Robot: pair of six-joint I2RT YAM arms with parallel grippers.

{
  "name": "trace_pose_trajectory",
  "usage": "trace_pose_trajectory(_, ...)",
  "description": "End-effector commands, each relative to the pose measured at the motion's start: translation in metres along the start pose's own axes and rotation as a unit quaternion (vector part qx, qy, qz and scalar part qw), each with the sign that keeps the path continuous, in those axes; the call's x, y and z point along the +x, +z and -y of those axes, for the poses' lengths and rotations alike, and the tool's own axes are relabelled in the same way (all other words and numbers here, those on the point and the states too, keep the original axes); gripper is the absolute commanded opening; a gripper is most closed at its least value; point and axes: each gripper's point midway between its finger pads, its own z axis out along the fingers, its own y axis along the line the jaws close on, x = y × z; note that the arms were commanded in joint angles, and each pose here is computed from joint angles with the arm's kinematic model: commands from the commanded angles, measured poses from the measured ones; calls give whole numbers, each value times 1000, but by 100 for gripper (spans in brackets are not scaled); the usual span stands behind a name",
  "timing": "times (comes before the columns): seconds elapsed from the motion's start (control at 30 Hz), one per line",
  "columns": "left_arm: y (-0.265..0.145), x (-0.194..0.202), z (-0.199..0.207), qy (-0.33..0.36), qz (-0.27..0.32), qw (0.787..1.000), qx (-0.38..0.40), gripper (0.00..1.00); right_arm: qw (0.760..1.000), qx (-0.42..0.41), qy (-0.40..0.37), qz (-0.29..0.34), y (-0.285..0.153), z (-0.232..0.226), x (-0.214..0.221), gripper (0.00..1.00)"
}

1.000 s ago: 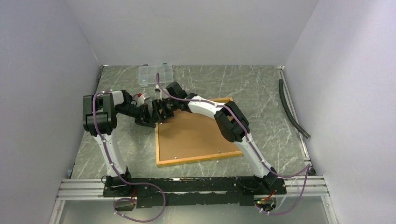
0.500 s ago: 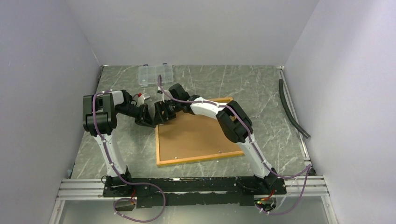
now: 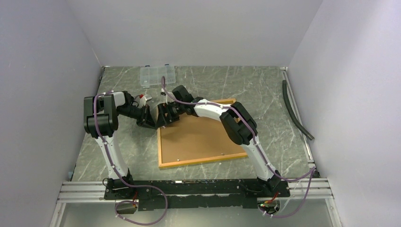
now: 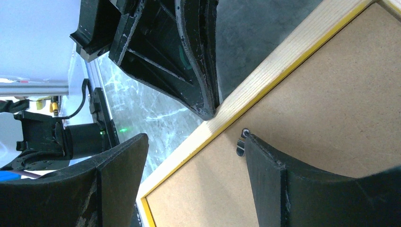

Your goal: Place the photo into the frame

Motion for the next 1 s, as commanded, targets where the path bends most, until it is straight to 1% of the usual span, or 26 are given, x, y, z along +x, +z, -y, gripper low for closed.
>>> trace_pose_trajectory(0.0, 0, -6, -5, 39, 6, 999, -23, 5, 1000, -14, 2, 5, -1, -12, -4, 78)
trace_pose_trajectory(0.27, -1, -7, -3, 42, 9, 999, -20, 5, 999, -17, 31, 8, -5, -15, 9, 76)
trace_pose_trajectory(0.5, -2, -8, -2, 42, 10, 999, -19, 4, 999, -15, 39, 22, -3, -11, 9, 76)
trace_pose_trajectory(0.97, 0, -8, -4, 39, 10, 999, -17, 3, 997, -23, 63, 38, 13, -9, -3, 74)
